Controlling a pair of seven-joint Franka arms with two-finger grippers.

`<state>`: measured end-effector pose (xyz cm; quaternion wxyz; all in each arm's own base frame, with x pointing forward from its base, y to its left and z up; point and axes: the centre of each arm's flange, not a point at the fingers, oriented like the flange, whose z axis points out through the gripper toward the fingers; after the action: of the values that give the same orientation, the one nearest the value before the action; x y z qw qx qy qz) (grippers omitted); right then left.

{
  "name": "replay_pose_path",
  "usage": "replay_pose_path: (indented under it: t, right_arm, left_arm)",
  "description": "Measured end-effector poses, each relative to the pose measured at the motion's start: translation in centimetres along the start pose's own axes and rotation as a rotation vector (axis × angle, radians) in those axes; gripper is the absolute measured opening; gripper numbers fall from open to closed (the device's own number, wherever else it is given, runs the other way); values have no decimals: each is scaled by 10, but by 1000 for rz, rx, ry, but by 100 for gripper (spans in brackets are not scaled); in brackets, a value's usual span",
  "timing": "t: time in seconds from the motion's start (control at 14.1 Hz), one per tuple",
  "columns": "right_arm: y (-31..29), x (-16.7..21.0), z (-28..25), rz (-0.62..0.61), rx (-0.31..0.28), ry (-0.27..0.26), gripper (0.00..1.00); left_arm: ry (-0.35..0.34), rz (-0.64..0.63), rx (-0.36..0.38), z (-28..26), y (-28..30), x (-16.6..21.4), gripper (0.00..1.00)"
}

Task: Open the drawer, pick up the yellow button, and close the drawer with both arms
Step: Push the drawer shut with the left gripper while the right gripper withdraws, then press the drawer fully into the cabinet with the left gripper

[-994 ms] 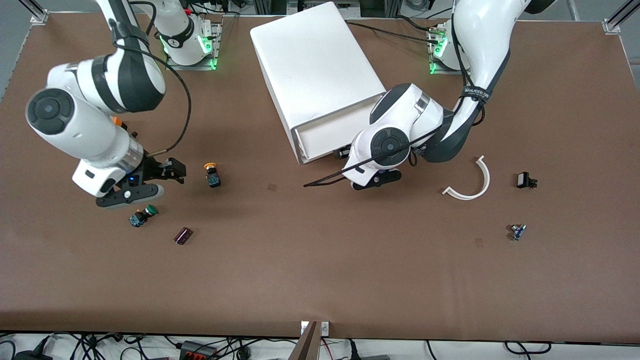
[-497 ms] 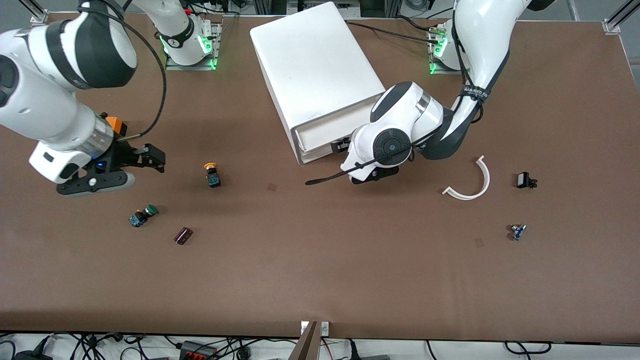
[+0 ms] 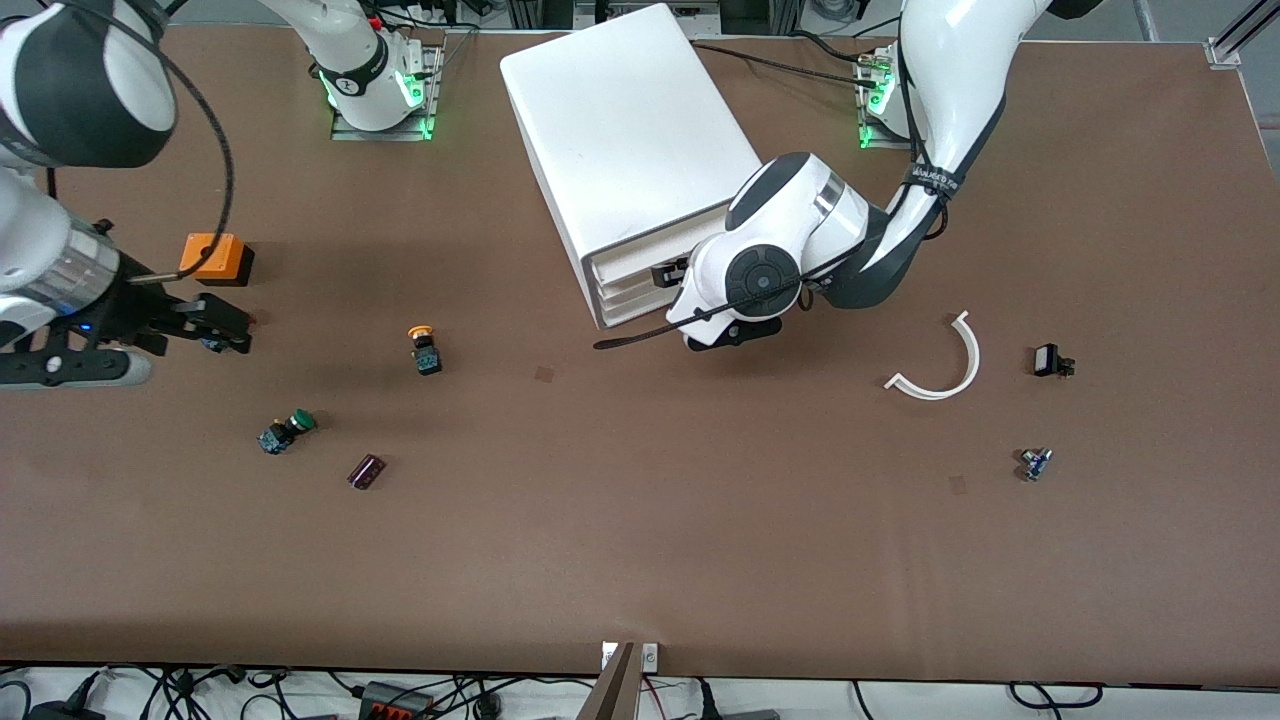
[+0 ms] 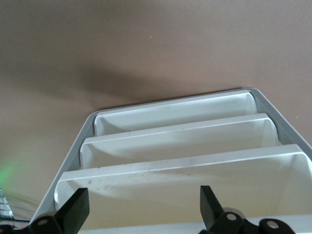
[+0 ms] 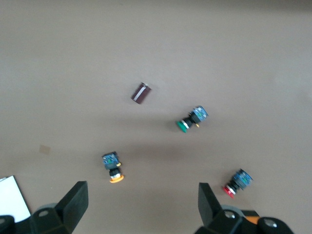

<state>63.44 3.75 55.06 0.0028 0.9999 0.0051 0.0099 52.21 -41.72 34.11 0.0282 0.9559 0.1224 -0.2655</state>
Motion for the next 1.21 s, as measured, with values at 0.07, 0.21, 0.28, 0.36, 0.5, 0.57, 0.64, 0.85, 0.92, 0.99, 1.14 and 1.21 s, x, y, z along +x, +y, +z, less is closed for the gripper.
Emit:
replay_pose_path:
  t: [0.07, 0.21, 0.28, 0.36, 0.5, 0.57, 0.64, 0.85, 0.92, 0.99, 1.14, 1.21]
  right_arm:
    - [16, -2, -6, 24, 0, -2, 100]
    - [40, -8, -21, 62, 0, 13, 100]
    - [49, -11, -28, 71, 1, 21, 100]
    - [58, -14, -34, 69, 2, 28, 100]
    - [71, -19, -41, 54, 1, 31, 100]
    - [73, -21, -42, 51, 2, 25, 100]
    - [72, -22, -42, 48, 2, 21, 100]
    - [66, -22, -41, 38, 2, 14, 100]
    - [66, -23, -40, 37, 2, 7, 100]
    - [66, -24, -37, 37, 2, -3, 100]
    - [65, -30, -31, 37, 1, -22, 100]
    - [65, -35, -29, 37, -1, -31, 100]
  left_arm:
    - [-1, 3, 1, 1, 1, -2, 100]
    - [-5, 5, 8, 4, 1, -4, 100]
    - [-7, 6, 11, 5, 1, -5, 100]
    - [-8, 7, 12, 7, 1, -6, 100]
    - [-10, 9, 14, 8, 1, -7, 100]
    - [-11, 10, 15, 8, 2, -7, 100]
    - [-11, 11, 15, 9, 2, -8, 100]
    - [-8, 10, 12, 7, 1, -8, 100]
    - [1, 7, 5, 1, -1, -7, 100]
    - [28, 3, -2, -9, -5, -4, 100]
    - [139, -20, -4, -49, -27, 15, 100]
    - [194, -37, -10, -73, -45, 30, 100]
